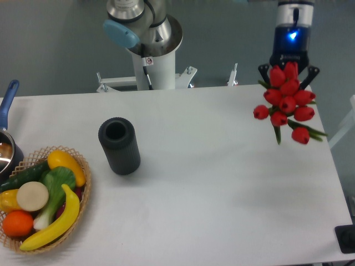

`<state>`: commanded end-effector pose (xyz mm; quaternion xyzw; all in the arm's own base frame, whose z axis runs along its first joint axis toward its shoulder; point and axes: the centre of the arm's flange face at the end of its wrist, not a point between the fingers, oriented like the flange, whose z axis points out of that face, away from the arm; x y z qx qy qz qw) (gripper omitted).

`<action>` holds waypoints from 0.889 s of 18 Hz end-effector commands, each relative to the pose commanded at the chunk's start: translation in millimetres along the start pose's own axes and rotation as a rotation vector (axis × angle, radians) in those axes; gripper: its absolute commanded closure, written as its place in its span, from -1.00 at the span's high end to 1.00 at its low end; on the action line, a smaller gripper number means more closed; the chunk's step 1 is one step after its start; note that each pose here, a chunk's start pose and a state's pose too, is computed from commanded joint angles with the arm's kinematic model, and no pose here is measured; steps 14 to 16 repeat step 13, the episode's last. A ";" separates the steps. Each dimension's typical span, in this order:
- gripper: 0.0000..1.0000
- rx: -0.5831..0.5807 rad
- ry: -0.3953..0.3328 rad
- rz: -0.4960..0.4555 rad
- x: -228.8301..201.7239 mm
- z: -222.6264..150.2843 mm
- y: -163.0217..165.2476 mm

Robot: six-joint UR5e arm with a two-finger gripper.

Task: Pick up the flowers from the vase
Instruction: 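Carry the held tulips away from the vase over the table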

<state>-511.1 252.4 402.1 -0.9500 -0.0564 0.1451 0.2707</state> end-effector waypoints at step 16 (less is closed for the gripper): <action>-0.82 -0.398 0.053 0.148 -7.1 66.8 -63.5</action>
